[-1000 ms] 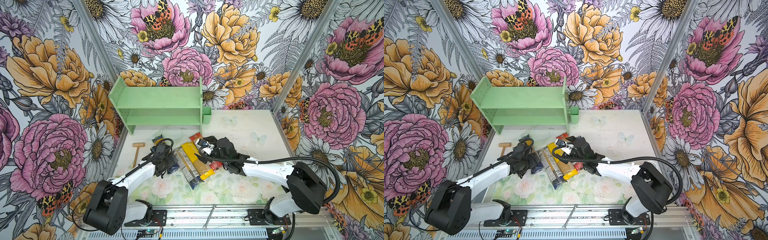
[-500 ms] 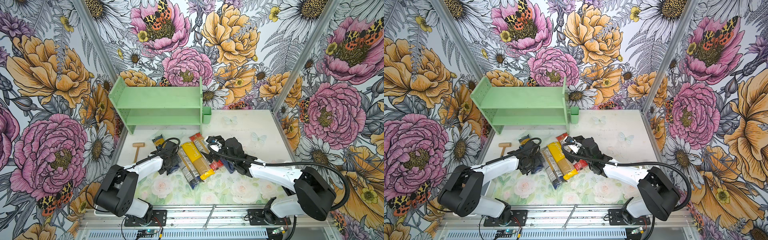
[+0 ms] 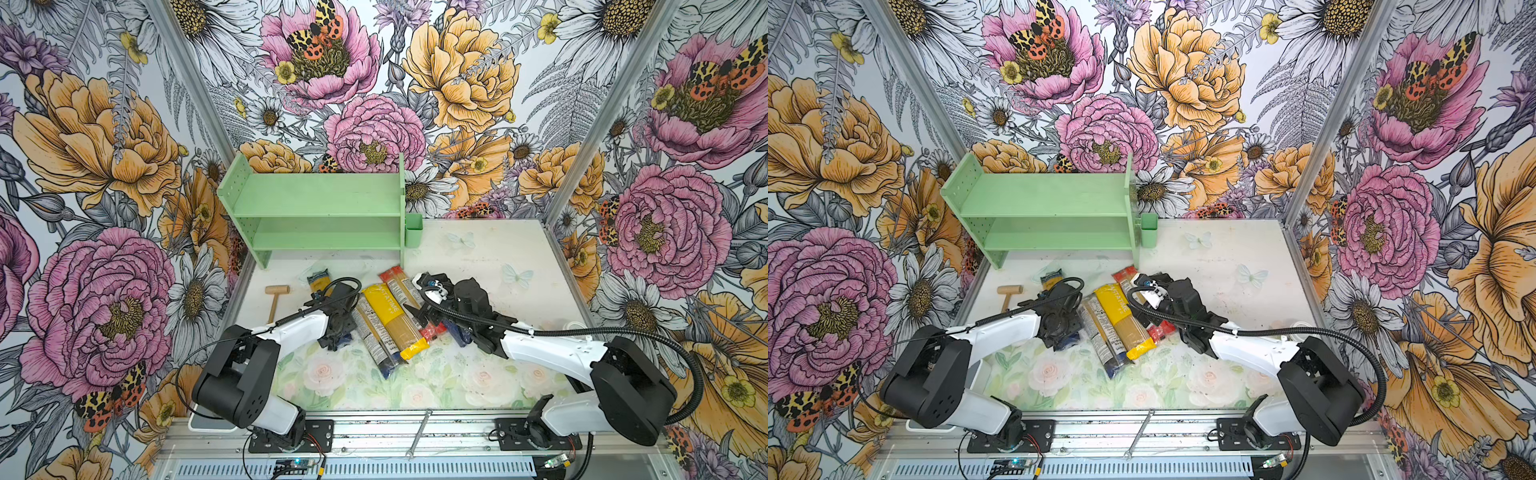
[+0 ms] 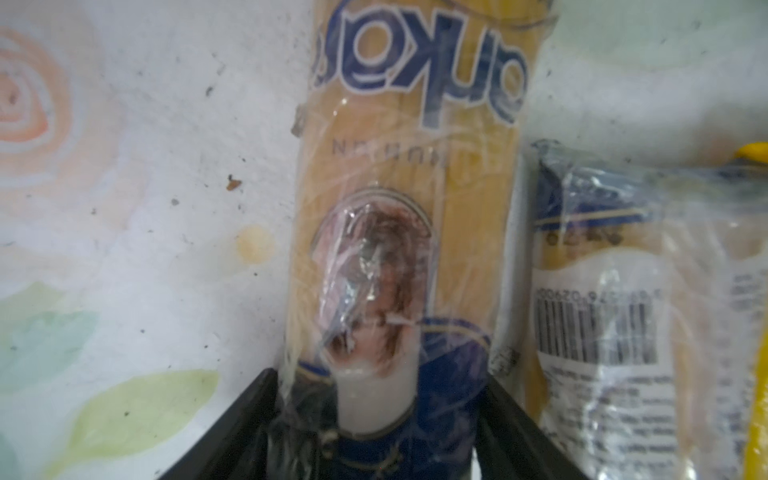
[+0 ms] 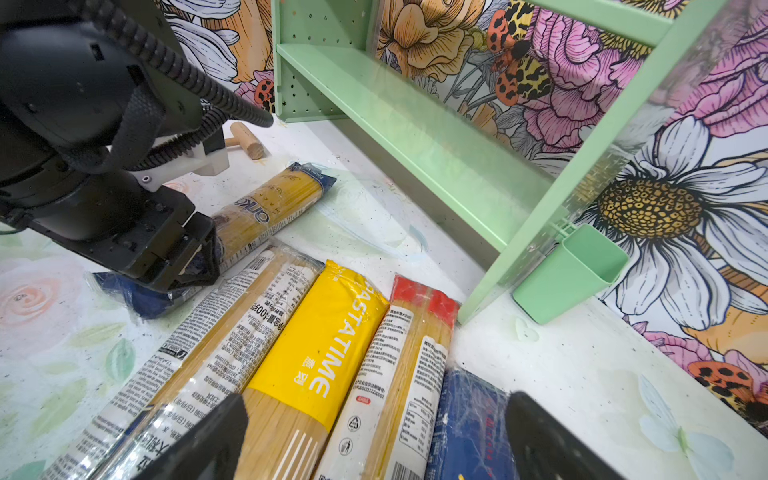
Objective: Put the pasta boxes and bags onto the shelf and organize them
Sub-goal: 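Close the left gripper on the blue-and-clear bag while the right gripper withdraws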
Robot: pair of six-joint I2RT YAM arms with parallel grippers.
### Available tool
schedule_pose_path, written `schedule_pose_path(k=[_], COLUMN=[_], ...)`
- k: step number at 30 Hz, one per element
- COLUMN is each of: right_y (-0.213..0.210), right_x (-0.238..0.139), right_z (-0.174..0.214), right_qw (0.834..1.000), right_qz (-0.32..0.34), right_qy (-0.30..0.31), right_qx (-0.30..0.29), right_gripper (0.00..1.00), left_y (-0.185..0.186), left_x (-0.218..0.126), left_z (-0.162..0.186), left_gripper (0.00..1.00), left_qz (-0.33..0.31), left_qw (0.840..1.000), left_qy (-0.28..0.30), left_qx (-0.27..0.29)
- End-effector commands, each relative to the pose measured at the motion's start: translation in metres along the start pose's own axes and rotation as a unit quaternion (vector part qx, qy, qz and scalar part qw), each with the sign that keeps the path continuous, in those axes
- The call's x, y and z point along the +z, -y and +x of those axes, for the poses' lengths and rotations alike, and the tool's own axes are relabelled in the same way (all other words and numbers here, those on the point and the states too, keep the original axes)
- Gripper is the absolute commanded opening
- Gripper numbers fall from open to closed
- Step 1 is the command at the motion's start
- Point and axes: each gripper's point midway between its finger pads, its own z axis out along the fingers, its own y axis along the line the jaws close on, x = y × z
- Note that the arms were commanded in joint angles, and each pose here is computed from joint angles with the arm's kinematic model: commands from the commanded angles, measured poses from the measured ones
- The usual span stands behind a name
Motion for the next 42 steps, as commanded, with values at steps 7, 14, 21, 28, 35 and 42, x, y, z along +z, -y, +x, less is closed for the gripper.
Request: schedule_pose_path(k=[7,14,21,28,35,42], right_y=[0.005,0.007,0.009,0.017,0.025,0.028], right_x=[-0.009,-0.008,-0.008,-0.004,-0.003,-0.007], right_z=[-0.011,-0.011,-0.012,-0.013,-0.017,-0.016], right_qw=[0.999,0.999,0.999,0.999,0.998,0.998], right_qz=[0.011,0.012,0.013,0.021,0.025,0.036], right_qy=[0.028,0.029,0.030,0.017,0.008,0.006], right_qx=[0.012,0.015,0.016,0.037,0.052,0.050], right_gripper=[0.98,0.99,0.99,0.99,1.00,1.00], left_y=[-0.022,-0.025,-0.028,-0.026,-0.023,-0.023], left_x=[-0.004,0.000,0.008,0.011,0.014,0.014], left_z=[0.007,0.008,0.013,0.013,0.014,0.014], left_gripper=[0.69,0.91,0.88,0.84,0.70,0.65], left_qz=[-0.031,-0.045,-0.059,-0.062,-0.062,-0.061], left_qw=[1.000,0.999,0.998,0.997,0.997,0.997], left_qy=[0.001,-0.001,-0.015,-0.021,-0.026,-0.027], left_qx=[0.002,0.011,0.028,0.039,0.044,0.048])
